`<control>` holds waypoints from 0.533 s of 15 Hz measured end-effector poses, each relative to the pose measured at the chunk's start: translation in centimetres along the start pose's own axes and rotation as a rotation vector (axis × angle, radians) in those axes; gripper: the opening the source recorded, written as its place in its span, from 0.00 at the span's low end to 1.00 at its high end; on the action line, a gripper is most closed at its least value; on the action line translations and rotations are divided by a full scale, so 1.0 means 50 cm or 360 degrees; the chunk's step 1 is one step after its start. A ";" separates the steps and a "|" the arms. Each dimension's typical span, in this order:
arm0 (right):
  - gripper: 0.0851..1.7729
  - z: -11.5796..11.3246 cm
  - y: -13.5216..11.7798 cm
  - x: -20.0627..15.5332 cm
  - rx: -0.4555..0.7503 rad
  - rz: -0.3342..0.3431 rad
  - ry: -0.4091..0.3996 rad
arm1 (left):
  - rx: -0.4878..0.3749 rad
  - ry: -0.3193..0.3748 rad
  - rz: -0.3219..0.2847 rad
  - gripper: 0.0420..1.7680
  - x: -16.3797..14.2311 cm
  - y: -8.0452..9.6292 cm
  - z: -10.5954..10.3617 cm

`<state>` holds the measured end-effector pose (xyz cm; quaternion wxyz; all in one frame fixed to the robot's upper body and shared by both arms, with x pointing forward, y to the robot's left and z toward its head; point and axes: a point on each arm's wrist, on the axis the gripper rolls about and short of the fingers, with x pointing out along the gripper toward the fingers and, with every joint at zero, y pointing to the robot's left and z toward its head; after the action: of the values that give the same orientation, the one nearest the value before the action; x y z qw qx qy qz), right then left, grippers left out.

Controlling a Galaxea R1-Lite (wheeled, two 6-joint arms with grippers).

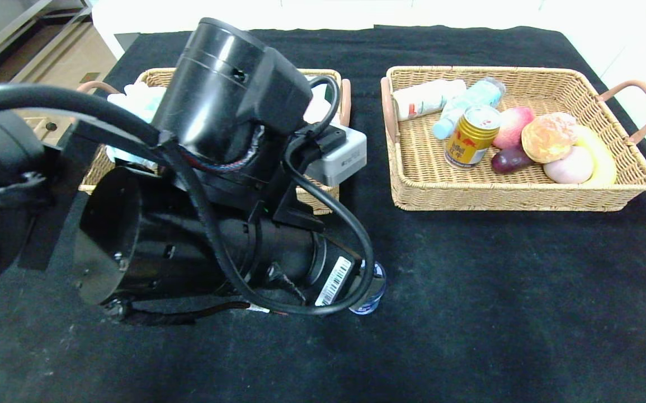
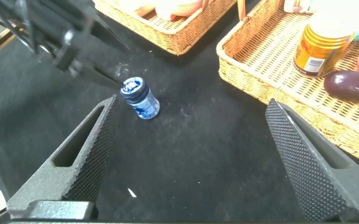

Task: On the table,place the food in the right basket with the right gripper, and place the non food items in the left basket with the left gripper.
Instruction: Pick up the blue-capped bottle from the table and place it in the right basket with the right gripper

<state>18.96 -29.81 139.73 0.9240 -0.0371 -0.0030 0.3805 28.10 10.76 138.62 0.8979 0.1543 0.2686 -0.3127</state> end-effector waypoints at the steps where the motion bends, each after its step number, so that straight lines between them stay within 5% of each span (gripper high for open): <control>1: 0.96 0.000 -0.001 0.002 0.0001 -0.0001 0.0002 | -0.0021 -0.0037 0.0005 0.94 -0.008 0.008 -0.007; 8: 0.96 -0.014 -0.017 0.032 0.0042 0.0002 0.0082 | -0.0120 -0.0385 -0.0026 0.96 -0.081 0.050 -0.057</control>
<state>20.71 -29.34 139.05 0.9240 -0.0347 0.0258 0.3798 25.92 15.85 138.93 0.9264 0.0793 0.1712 -0.3260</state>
